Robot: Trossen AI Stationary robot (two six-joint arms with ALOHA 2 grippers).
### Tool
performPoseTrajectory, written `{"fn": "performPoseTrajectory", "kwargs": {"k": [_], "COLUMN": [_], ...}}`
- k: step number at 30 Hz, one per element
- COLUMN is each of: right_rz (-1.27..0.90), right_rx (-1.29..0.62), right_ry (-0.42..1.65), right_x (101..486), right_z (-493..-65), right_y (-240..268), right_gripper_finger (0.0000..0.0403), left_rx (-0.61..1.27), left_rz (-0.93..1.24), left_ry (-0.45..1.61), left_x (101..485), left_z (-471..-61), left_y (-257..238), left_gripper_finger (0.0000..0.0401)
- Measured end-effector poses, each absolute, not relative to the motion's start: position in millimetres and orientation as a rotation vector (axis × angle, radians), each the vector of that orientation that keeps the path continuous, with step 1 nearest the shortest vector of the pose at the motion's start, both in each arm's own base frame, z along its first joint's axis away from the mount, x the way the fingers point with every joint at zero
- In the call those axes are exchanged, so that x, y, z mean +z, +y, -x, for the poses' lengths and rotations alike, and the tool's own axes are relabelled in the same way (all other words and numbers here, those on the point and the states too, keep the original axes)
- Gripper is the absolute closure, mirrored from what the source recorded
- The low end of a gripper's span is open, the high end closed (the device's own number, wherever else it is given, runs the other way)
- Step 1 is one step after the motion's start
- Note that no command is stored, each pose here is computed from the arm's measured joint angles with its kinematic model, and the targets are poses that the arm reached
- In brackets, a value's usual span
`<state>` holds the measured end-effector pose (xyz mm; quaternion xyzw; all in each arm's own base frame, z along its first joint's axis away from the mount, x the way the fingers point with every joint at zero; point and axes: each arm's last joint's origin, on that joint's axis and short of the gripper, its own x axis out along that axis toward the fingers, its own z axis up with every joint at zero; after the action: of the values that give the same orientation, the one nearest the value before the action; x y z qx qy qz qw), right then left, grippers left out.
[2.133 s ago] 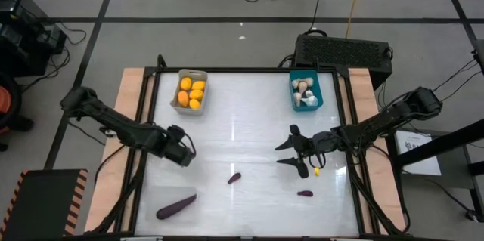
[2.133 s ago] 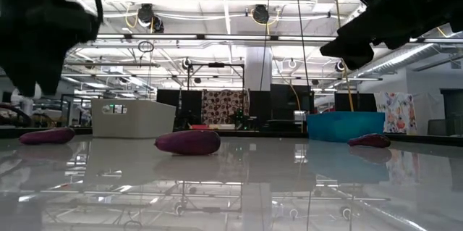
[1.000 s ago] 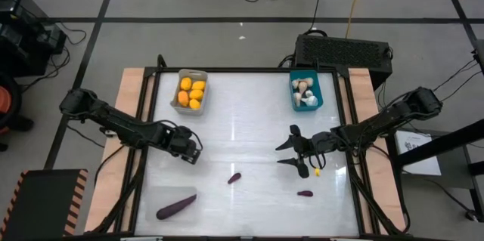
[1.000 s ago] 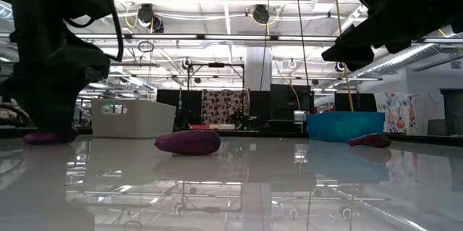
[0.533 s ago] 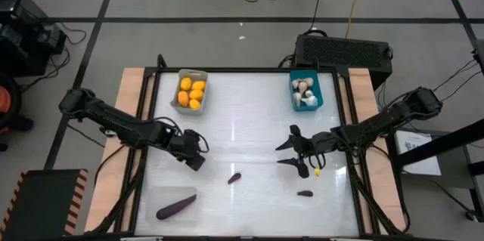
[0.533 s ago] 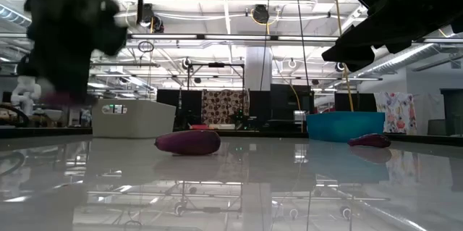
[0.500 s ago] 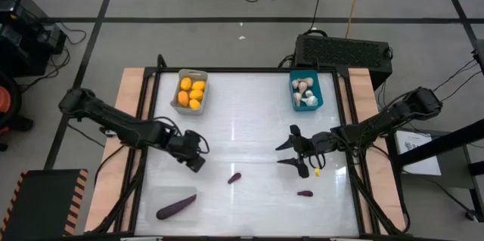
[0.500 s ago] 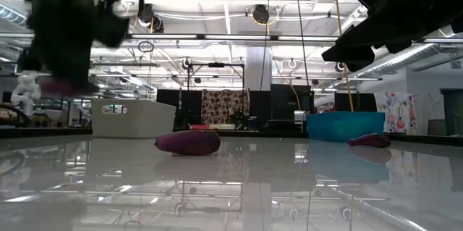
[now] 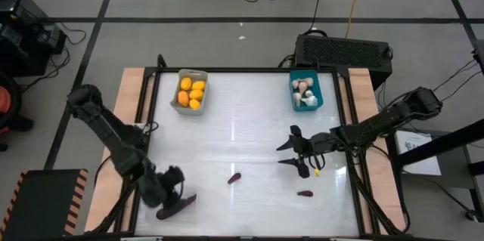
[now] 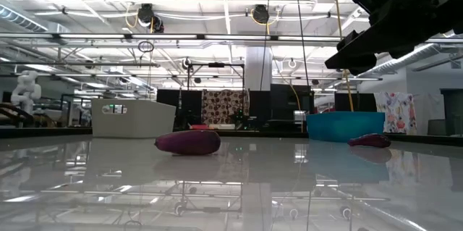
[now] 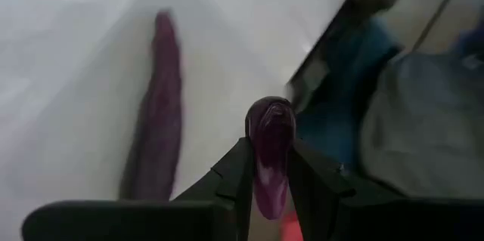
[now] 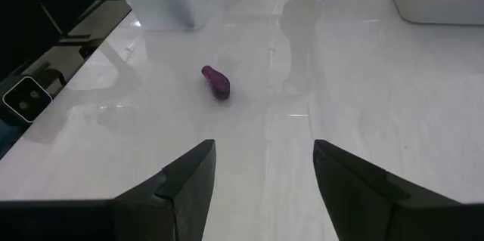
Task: Sort produce into baskets
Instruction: Put the eggplant into the transparent bin
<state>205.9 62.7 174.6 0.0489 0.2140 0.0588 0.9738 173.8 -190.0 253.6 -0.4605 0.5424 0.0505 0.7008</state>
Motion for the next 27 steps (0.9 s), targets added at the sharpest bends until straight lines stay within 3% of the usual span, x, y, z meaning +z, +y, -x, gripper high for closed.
{"fn": "performPoseTrajectory", "kwargs": {"k": [9,13,21,27], "right_rz": [-0.044,-0.018,0.063,-0.012], "right_rx": [0.115,0.029,-0.122,-0.236], "right_ry": [0.429,0.435,0.676,0.844], "right_x": [175,181,176,163], "right_z": [-206,-207,-208,-199], "right_y": [62,55,27,2], "right_gripper_finger": [0.0188,0.0188,0.0183,0.0174], "left_rx": [0.242,0.261,0.354,0.436], "left_rz": [0.871,0.824,0.743,0.663], "left_ry": [1.322,1.343,1.391,1.330], "left_x": [227,224,220,219], "left_z": [-166,-165,-158,-155], "left_y": [-200,-198,-189,-182], "left_gripper_finger": [0.0320,0.0295,0.0226,0.0210]}}
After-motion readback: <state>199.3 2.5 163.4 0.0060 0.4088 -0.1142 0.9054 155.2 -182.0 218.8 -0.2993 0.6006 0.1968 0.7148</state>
